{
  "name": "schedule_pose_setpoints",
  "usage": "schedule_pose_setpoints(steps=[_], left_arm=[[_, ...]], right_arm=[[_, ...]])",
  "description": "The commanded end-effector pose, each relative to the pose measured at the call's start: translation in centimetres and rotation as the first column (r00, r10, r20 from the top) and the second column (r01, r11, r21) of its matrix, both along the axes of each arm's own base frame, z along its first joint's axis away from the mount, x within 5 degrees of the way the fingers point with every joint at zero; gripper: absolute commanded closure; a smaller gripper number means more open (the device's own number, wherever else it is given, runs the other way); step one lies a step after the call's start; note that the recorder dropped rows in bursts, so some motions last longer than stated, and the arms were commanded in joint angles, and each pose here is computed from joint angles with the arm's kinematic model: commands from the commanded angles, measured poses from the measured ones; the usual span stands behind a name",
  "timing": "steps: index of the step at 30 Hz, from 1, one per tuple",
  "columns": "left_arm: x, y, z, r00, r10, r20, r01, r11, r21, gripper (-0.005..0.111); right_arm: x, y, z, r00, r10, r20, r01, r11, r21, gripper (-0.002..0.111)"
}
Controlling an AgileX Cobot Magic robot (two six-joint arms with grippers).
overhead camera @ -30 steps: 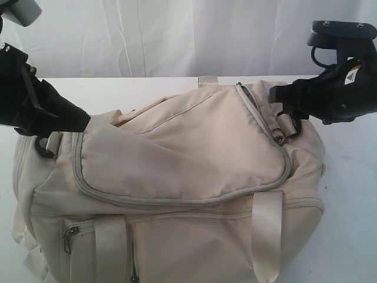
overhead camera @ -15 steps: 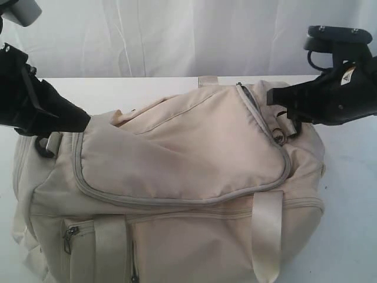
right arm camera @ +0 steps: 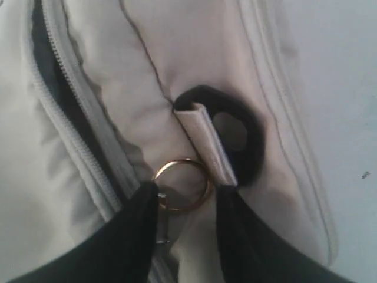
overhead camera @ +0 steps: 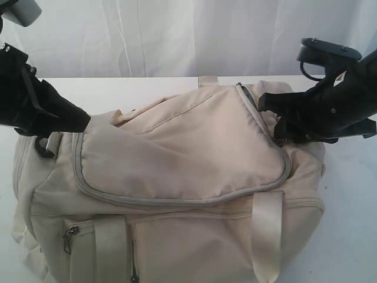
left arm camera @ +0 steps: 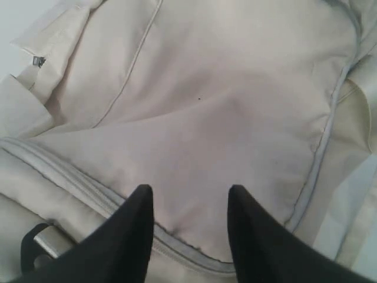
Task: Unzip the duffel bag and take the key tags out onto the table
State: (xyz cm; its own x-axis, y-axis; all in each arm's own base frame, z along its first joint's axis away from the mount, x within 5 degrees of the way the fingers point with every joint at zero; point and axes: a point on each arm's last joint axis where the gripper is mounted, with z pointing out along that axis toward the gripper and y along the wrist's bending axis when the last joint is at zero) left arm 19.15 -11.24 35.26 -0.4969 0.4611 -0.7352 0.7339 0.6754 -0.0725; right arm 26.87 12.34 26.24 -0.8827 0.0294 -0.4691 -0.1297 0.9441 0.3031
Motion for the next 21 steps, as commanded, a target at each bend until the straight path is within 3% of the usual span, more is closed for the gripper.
schedule_pose_setpoints(steps=[1,15,21], left_arm=[[-0.4,0.0,-0.1,1.000,-0.006,-0.021,0.006,1.000,-0.014,0.061],[-0.4,0.0,-0.1,1.000,-0.006,-0.021,0.006,1.000,-0.014,0.061],[-0.4,0.0,-0.1,1.000,-0.006,-0.021,0.006,1.000,-0.014,0.061]], right_arm=[[0.2,0.3,-0.1,1.000,-0.006,-0.008,0.007,0.999,0.031,0.069],[0.0,1.0,-0.8,0.995,-0.002,-0.096,0.012,0.995,0.098,0.070],[0.3,1.2,-1.4,0.992,-0.011,-0.123,0.025,0.994,0.110,0.082]])
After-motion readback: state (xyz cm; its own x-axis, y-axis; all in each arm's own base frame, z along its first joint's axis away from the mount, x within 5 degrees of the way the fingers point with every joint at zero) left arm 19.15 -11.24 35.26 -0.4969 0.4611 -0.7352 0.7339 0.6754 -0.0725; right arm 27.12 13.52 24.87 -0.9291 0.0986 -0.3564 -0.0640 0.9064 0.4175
